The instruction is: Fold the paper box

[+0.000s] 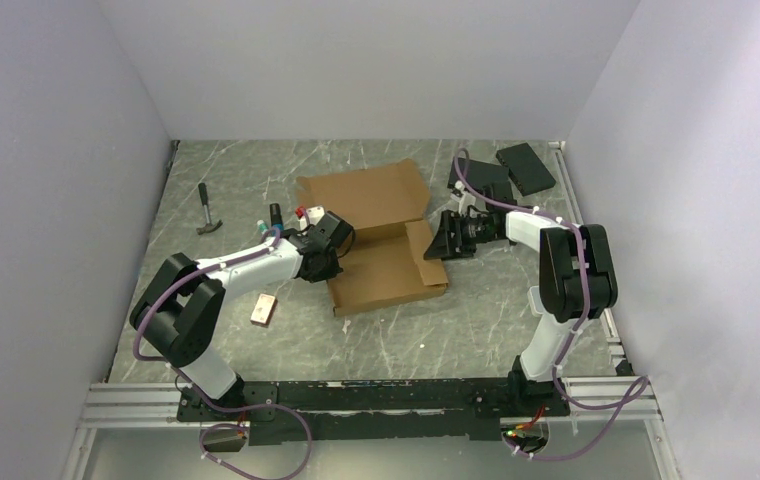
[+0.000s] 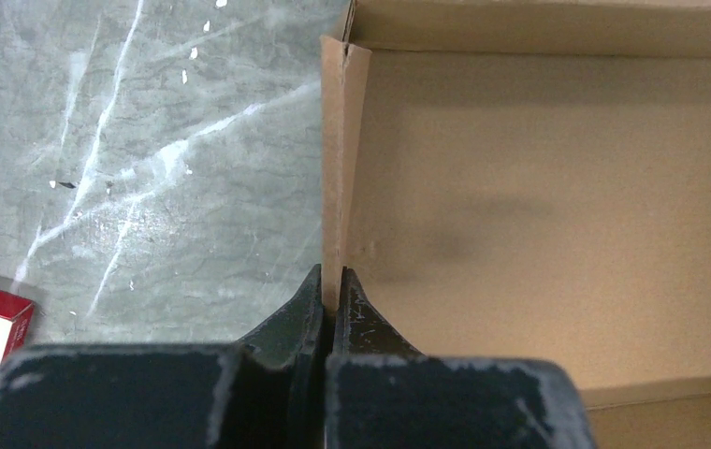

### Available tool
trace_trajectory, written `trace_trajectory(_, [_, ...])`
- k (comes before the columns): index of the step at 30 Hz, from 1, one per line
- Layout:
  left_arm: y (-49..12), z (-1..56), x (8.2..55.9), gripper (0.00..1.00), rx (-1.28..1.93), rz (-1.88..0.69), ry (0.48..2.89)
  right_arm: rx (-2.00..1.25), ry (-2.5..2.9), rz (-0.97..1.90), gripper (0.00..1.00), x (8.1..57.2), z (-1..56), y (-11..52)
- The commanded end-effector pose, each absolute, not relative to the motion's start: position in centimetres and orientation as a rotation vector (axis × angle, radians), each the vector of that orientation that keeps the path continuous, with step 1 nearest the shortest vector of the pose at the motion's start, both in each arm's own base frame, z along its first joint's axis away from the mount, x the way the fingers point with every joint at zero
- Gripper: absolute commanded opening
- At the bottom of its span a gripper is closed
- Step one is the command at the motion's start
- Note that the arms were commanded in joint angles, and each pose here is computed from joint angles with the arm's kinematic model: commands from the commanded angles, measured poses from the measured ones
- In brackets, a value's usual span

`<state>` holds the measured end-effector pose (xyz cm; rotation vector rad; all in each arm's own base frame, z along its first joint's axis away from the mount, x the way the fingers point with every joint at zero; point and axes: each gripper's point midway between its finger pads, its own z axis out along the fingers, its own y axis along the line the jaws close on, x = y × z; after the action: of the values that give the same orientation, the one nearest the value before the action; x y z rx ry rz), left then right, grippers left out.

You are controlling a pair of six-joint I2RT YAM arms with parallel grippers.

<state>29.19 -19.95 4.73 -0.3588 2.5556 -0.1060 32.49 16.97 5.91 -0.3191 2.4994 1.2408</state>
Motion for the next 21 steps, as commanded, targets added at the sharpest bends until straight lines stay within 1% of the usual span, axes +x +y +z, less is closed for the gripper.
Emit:
trace_trajectory(1, [-20.9, 6.0, 30.1, 0.0, -0.362, -0.161, 2.507, -0.377, 2.505, 1.064, 0.67, 33.7, 5.8, 16.2])
trace_trajectory(4, [-21.1, 6.4, 30.2, 0.0, -0.358, -0.179, 2.503, -0.392, 2.519, 0.986, 0.65, 34.0, 5.6, 16.1])
trace_trajectory(8, [-21.6, 7.0, 30.3, 0.0, -0.35, -0.208, 2.5, -0.458, 2.52, 0.878, 0.53, 34.3, 5.2, 16.2])
trace_trajectory(10, [-21.9, 7.2, 30.3, 0.0, -0.35, -0.221, 2.498, -0.482, 2.522, 0.831, 0.43, 34.3, 5.1, 16.3])
trace_trajectory(11, [-22.0, 7.3, 30.4, 0.0, -0.352, -0.23, 2.497, -0.497, 2.523, 0.8, 0.38, 34.4, 5.1, 16.3])
trace_trajectory(13, [-22.5, 7.6, 30.4, 0.0, -0.357, -0.259, 2.497, -0.535, 2.525, 0.709, 0.11, 34.5, 4.9, 16.4])
trace_trajectory(14, [-22.7, 7.7, 30.4, 0.0, -0.362, -0.276, 2.498, -0.553, 2.517, 0.656, 0.0, 34.8, 5.0, 16.3])
trace_trajectory(17, [-23.7, 8.6, 30.5, 0.0, -0.375, -0.352, 2.48, -0.602, 2.468, 0.517, 0.0, 35.5, 5.8, 16.1])
trace_trajectory(21, [-24.7, 10.3, 30.8, 0.0, -0.358, -0.452, 2.41, -0.651, 2.324, 0.384, 0.0, 36.6, 8.8, 15.9])
